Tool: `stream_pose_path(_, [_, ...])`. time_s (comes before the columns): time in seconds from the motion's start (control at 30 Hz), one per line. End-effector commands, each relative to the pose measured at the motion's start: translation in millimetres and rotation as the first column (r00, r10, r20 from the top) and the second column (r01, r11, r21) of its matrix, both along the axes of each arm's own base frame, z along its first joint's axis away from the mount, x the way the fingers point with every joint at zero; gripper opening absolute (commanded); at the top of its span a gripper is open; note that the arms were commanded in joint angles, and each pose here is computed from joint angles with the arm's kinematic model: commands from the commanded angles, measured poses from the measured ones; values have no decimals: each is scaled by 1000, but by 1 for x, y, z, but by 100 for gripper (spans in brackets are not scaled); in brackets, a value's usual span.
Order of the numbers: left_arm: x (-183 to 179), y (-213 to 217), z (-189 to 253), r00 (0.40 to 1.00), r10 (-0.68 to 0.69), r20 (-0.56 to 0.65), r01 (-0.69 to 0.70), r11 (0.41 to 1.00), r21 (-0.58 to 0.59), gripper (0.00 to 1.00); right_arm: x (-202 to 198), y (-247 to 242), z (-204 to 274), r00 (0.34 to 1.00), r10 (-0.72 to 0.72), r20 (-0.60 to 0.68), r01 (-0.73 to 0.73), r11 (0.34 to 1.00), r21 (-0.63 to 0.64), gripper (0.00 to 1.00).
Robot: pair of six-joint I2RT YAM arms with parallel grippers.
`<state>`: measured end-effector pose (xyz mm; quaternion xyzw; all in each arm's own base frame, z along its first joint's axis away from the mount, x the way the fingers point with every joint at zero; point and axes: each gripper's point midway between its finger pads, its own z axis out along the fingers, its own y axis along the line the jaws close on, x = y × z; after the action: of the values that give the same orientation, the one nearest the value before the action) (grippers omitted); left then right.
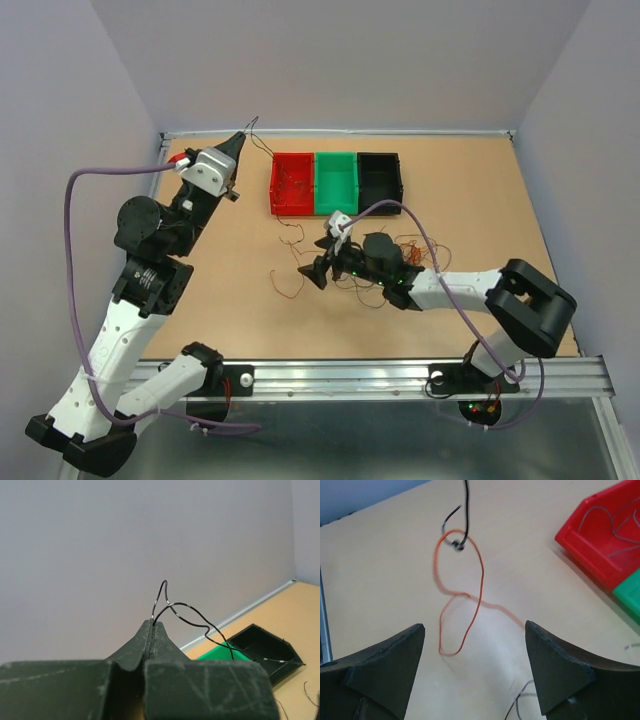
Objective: Untangle the cables
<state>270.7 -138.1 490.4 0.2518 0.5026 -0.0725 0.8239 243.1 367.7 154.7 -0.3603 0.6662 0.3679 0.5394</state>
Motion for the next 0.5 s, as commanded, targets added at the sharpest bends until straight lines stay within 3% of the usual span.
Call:
stream_pose_path(0.0, [-16,-6,34,996,-75,51,77,996,-33,0,20,43,79,981,17,193,-54,981,186,86])
stream_pose_path(0.13, [-12,-12,43,994,-97,40,99,994,-37,0,36,68,71,974,34,224,-72,984,161,86])
stream_pose_path(0.2, [-12,-12,54,994,-96,52,98,994,-51,0,38,86,63,971,80,226,-119,979,165,79])
stream_pose_path(0.23, [-7,-12,60,995,-85,50,88,994,-57,0,39,91,60,972,89,217,-128,977,168,53])
stream_pose_path(0.33, [14,-2,68,1000,11,28,-8,994,-107,0,38,101,43,974,113,194,-144,977,156,19])
stream_pose_path(0.43, [35,17,89,990,144,11,-139,974,-180,0,35,95,31,985,100,140,-122,979,164,1])
stream_pose_path(0.47, [40,20,96,985,170,8,-165,966,-197,0,35,93,28,987,94,133,-115,980,163,1])
